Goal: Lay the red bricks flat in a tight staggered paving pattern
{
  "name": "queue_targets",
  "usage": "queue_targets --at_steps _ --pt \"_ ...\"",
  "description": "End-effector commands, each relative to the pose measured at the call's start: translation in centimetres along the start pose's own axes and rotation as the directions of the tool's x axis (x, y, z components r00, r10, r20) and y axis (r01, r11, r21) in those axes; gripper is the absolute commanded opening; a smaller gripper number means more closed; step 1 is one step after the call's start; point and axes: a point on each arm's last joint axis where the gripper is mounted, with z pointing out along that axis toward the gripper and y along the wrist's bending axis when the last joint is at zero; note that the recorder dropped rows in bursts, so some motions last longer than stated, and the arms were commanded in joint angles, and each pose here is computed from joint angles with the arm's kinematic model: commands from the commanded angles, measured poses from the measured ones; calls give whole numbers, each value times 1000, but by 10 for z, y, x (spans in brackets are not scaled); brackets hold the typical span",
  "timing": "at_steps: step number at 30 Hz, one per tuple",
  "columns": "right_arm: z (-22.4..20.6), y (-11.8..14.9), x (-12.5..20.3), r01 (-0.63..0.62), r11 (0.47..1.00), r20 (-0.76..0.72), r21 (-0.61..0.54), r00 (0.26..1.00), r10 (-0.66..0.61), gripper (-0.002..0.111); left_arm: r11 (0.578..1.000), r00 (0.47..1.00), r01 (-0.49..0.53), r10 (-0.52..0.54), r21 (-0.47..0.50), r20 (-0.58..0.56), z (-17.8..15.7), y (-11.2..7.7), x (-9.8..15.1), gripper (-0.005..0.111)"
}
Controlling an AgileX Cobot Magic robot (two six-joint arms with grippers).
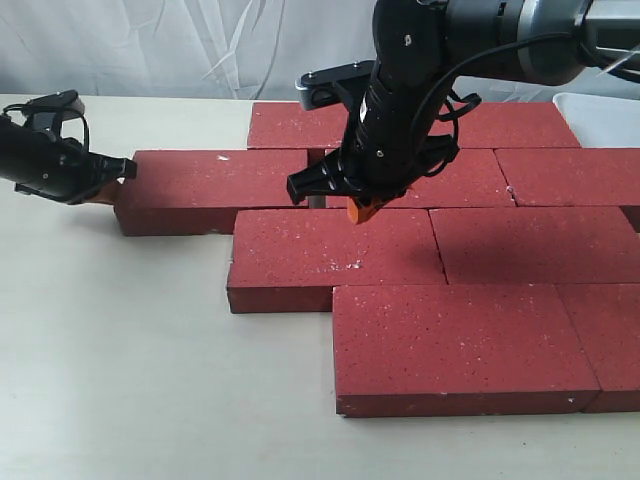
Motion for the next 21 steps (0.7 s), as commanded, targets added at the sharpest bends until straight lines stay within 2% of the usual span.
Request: queue_targets --at_steps 1,8,15,18,21 --pt "-4 -1 0 1 1000 16 -3 1000 -1 -1 1000 1000 -20 20 20 -4 6 -14 0 0" --pt "-4 -1 0 1 1000 16 -3 1000 -1 -1 998 998 -57 57 35 -9 9 -24 1 0" --pt "-4 1 0 -12 1000 15 -21 1000 13 -1 997 997 -76 76 9 -11 8 -18 1 0" --pt "-4 1 0 -12 1000 15 -21 1000 13 -1 999 999 -47 47 1 -2 4 -8 0 0" --pt "-4 1 0 -12 1000 15 -21 1000 13 -1 997 997 72 -72 4 34 -11 1 -6 0"
